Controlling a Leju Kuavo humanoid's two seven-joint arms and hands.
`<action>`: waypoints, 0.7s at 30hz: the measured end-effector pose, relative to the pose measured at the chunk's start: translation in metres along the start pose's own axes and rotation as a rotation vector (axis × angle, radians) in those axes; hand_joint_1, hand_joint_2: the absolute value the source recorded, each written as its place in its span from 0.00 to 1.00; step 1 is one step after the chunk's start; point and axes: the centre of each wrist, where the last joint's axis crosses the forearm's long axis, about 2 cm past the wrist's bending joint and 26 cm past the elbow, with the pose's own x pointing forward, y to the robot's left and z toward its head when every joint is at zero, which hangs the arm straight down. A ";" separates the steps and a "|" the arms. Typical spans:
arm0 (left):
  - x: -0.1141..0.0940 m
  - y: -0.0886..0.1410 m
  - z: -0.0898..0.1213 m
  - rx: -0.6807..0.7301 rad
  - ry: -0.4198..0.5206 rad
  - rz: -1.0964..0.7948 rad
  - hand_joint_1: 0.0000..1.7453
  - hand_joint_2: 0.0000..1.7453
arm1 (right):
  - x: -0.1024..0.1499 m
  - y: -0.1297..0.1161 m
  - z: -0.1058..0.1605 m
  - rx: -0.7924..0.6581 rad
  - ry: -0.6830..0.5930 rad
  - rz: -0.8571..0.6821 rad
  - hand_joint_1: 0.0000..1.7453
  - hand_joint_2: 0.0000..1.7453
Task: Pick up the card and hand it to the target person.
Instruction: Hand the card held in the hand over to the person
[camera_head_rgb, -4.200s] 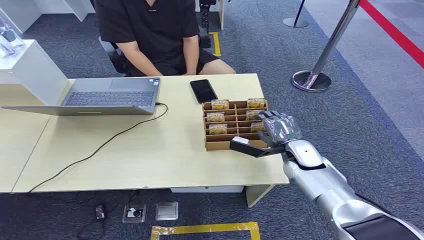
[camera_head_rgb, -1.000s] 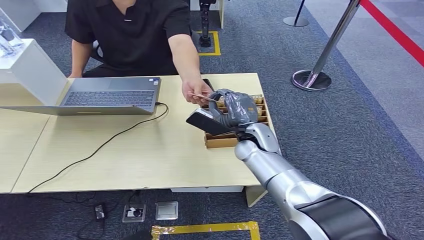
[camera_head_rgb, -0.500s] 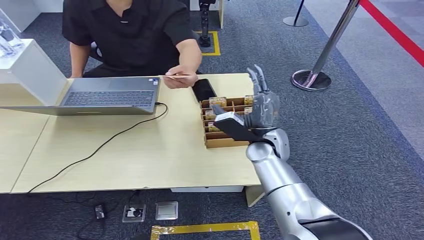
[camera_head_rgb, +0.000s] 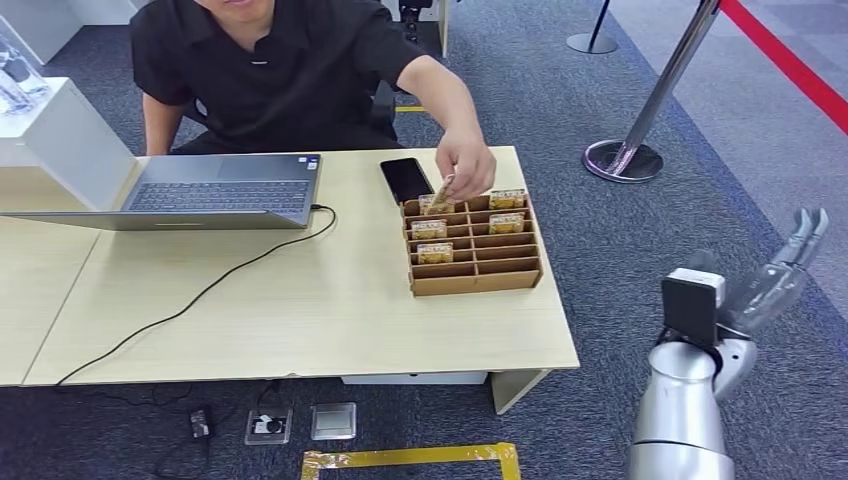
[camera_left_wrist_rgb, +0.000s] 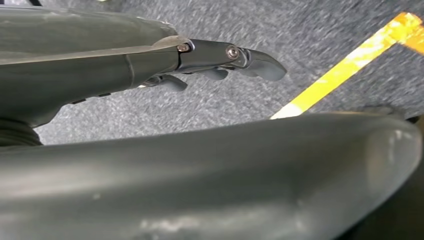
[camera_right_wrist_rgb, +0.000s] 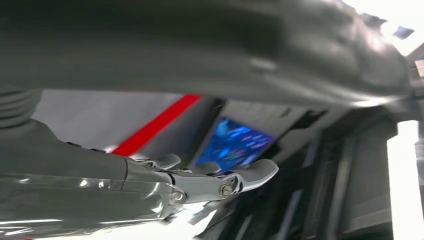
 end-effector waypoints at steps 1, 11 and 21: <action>-0.002 -0.001 0.000 -0.002 0.004 0.004 0.00 0.00 | -0.018 -0.009 0.008 0.011 0.043 0.055 0.00 0.00; -0.005 -0.003 0.001 -0.036 0.029 0.052 1.00 0.00 | -0.138 -0.100 0.162 0.397 0.868 0.564 1.00 0.00; 0.006 0.002 -0.001 -0.071 0.032 0.058 1.00 1.00 | -0.105 -0.103 0.264 0.958 1.419 0.539 1.00 1.00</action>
